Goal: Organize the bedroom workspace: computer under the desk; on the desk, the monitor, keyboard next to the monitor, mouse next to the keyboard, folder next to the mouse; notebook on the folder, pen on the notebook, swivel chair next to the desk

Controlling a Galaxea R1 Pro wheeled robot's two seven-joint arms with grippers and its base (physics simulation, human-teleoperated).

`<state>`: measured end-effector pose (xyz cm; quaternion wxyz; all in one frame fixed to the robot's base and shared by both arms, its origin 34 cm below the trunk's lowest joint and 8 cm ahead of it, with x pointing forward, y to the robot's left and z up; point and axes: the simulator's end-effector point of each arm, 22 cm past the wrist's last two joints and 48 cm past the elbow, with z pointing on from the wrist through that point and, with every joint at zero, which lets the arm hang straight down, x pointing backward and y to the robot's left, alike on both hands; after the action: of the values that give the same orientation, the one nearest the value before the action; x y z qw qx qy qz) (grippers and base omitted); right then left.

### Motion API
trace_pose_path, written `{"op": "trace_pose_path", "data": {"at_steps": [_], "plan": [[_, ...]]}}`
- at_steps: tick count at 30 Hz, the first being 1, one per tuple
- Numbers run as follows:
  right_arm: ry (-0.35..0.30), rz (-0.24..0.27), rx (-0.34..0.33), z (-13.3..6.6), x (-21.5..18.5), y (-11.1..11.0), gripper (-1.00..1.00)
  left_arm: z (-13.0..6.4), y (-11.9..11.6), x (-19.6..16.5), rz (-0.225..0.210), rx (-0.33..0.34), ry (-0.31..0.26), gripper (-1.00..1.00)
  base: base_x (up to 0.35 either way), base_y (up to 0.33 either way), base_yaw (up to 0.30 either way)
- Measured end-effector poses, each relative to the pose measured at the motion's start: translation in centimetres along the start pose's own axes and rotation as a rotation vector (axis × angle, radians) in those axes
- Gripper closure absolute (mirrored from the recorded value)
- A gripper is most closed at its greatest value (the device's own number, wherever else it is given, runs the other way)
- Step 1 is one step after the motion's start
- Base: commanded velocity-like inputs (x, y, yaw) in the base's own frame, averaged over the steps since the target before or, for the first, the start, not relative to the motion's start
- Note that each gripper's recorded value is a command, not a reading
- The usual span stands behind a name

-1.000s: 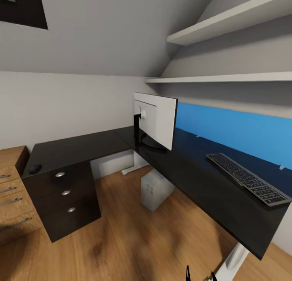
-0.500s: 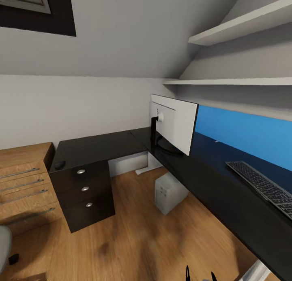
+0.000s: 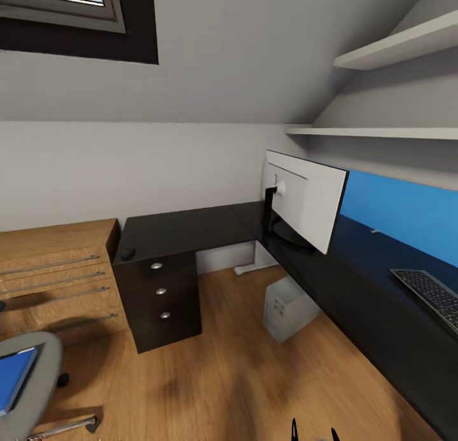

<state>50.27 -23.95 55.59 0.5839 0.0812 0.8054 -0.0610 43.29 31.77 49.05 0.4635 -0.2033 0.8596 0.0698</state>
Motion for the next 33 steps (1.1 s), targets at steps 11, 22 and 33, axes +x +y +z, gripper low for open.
{"op": "trace_pose_path", "data": {"at_steps": [11,22,33], "plan": [[0.075,-0.013,-0.003,0.9,-1.2,0.6,-1.00,-3.9,1.9,0.8,0.024,-0.017,-0.006,-1.00,0.000,0.000,0.239],[0.136,-0.042,0.014,-0.9,-0.9,-0.9,-1.00,-5.4,1.7,-1.8,0.024,-0.015,-0.066,-1.00,0.000,0.000,0.113],[0.141,-0.062,0.030,-1.8,-2.3,-2.7,-1.00,-6.3,1.4,-4.0,0.020,-0.012,-0.081,-1.00,0.000,0.000,0.011]]}}
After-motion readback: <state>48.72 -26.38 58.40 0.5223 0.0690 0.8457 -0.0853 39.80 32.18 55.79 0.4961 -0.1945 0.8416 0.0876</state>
